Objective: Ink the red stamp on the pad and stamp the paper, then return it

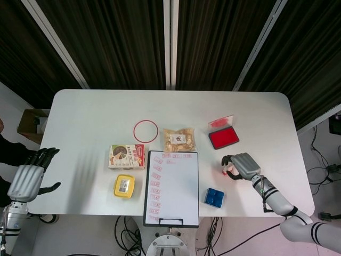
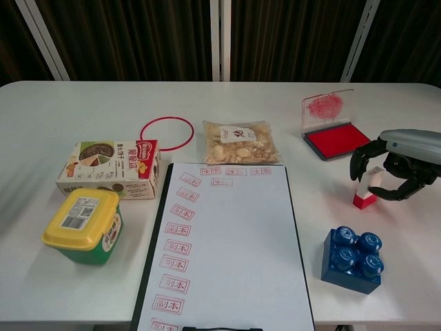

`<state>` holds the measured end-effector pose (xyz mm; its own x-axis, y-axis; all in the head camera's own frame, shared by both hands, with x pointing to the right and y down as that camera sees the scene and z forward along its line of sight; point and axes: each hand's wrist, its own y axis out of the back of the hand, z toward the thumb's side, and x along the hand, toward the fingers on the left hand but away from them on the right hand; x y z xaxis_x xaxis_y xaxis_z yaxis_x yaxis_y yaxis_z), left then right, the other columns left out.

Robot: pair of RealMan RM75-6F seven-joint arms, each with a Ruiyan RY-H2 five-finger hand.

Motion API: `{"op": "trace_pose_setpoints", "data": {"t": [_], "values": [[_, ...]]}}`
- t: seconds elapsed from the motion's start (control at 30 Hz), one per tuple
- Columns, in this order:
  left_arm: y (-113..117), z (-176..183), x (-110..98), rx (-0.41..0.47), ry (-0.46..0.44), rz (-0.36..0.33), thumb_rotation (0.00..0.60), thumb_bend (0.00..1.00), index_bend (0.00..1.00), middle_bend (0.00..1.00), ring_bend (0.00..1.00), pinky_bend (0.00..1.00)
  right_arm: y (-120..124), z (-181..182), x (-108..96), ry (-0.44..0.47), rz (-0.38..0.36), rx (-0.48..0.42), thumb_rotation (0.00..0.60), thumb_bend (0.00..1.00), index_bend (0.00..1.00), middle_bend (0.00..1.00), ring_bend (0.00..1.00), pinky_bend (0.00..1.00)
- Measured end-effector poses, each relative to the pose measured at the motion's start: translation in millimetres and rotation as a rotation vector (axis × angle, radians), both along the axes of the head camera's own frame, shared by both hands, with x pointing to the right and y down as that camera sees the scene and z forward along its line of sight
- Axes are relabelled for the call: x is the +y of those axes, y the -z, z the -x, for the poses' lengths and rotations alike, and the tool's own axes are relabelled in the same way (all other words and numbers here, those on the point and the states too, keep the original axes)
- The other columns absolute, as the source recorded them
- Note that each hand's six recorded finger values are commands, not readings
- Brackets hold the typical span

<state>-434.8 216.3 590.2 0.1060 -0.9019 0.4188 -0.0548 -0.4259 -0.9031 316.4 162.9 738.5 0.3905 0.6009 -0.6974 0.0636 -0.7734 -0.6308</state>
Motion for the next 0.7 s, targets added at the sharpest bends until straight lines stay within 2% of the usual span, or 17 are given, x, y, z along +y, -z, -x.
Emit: {"op": "trace_pose_setpoints", "data": {"t": [0.2,0.37,0.63,0.7], "values": [[-0.5,-0.5,0.3,0.000,-0.001,0.003,0.600,0.00,0.14,0.14,0.12,0.20,3.1,-0.5,1.9,0.016,-0.004,0.000,0.600,0.31,0.38,0.39,0.83,1.00],[-0.4,-0.9,0.1,0.001,-0.003,0.003,0.600,0.00,0.14,0.14,0.12,0.20,7.6,-3.3,2.1,0.023,-0.015,0.003,0.600,0.30,0.31,0.36,0.83,1.00],[0.3,-1.4,0.7,0.001,-0.003,0.002,0.600,0.00,0.14,0.14,0.12,0.20,17.0,-7.7,1.5,0.048,-0.044,0.009,0.600,0.25,0.04,0.22,0.82,0.99],[1.5,-0.9,0.7,0.000,-0.002,0.000,0.600,0.00,0.14,0.14,0.12,0.20,22.7,-8.7,-0.7,0.059,-0.068,0.007,0.600,0.21,0.01,0.20,0.79,0.97]]}}
